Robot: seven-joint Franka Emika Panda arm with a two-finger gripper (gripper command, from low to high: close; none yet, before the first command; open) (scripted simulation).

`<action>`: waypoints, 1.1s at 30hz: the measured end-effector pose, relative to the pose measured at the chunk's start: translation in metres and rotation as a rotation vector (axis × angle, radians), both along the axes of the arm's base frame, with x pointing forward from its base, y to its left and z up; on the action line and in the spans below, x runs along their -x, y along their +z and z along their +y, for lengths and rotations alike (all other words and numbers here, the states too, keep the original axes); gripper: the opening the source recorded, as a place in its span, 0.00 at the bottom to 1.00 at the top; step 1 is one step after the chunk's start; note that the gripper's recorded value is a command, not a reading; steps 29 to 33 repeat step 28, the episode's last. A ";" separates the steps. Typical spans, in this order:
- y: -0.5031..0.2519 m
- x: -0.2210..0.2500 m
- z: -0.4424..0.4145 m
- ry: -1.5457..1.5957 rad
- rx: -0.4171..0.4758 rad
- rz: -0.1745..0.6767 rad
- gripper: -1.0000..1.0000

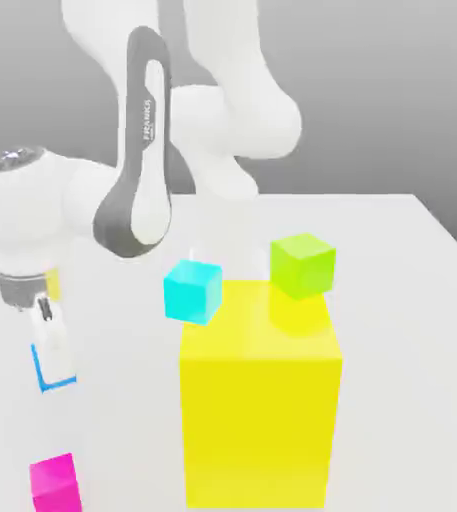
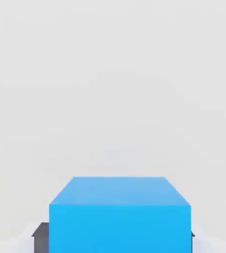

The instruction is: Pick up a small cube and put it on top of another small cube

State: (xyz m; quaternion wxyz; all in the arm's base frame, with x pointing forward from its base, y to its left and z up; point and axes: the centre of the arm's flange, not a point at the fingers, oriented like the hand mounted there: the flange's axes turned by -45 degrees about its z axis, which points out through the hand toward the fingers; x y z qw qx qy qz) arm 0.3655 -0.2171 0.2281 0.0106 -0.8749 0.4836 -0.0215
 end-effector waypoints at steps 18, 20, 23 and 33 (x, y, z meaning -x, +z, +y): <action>0.252 -0.018 0.289 0.962 -0.049 -0.075 0.00; 0.247 0.005 0.302 1.022 -0.007 0.001 0.00; 0.209 0.011 0.304 1.034 0.014 0.037 0.00; 0.184 0.012 0.304 1.036 0.016 0.041 1.00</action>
